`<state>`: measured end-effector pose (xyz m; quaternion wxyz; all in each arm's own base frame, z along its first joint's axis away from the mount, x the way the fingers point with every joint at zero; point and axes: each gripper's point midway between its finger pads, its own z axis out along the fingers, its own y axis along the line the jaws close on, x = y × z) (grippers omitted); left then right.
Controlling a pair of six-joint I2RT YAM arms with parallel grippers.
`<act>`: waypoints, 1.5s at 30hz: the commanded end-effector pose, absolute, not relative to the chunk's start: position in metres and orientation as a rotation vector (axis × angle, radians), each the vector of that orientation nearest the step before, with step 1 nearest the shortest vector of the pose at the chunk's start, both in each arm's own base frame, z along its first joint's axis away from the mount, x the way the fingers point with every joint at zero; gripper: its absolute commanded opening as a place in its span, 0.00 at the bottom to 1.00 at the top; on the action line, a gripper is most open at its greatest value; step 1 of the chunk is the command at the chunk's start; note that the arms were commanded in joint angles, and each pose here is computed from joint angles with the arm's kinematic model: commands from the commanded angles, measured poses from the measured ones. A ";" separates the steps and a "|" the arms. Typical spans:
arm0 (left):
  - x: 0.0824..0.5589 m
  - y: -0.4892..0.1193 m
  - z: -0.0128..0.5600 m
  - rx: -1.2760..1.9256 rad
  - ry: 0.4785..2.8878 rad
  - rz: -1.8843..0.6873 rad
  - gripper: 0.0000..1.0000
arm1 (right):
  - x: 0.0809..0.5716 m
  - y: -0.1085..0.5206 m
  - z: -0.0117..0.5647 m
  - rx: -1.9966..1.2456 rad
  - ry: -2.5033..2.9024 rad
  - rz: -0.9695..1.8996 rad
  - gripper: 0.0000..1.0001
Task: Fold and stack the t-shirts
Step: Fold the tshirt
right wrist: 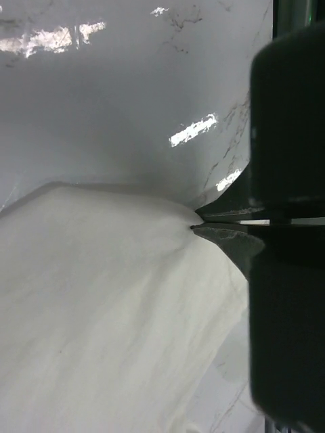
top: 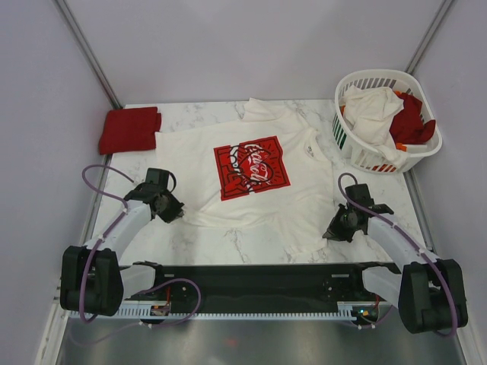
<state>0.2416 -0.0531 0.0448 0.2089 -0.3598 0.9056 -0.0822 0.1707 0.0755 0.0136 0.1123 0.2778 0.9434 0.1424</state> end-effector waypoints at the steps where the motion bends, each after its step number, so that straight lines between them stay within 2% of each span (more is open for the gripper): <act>1: 0.249 -0.060 0.066 -0.932 2.502 -0.310 0.02 | 0.202 0.085 0.044 0.757 2.669 0.520 0.00; 6: 0.247 -0.064 0.132 -0.851 2.412 -0.399 0.02 | 0.236 0.080 0.139 0.702 2.462 0.531 0.00; 11: 0.233 -0.058 0.166 -0.801 2.363 -0.390 0.02 | 0.248 0.072 0.209 0.658 2.288 0.534 0.00; 19: 0.204 -0.056 0.152 -0.829 2.402 -0.386 0.02 | 0.223 0.057 0.225 0.704 2.239 0.470 0.00; 24: 0.184 -0.056 0.159 -0.840 2.380 -0.412 0.03 | 0.209 0.039 0.262 0.716 2.120 0.392 0.00; 28: 0.168 -0.067 0.149 -0.854 2.431 -0.488 0.03 | 0.198 0.046 0.244 0.698 2.102 0.455 0.00; 29: 0.163 -0.070 0.140 -0.866 2.457 -0.505 0.03 | 0.193 0.048 0.213 0.737 2.149 0.459 0.00; 32: 0.152 -0.077 0.132 -0.856 2.493 -0.555 0.02 | 0.172 0.060 0.182 0.728 2.193 0.545 0.00; 37: 0.139 -0.077 0.124 -0.838 2.521 -0.550 0.03 | 0.164 0.071 0.183 0.638 2.227 0.604 0.00; 41: 0.143 -0.074 0.119 -0.834 2.557 -0.505 0.04 | 0.187 0.079 0.219 0.551 2.177 0.647 0.00; 45: 0.167 -0.077 0.127 -0.778 2.552 -0.517 0.07 | 0.229 0.100 0.207 0.454 2.291 0.709 0.00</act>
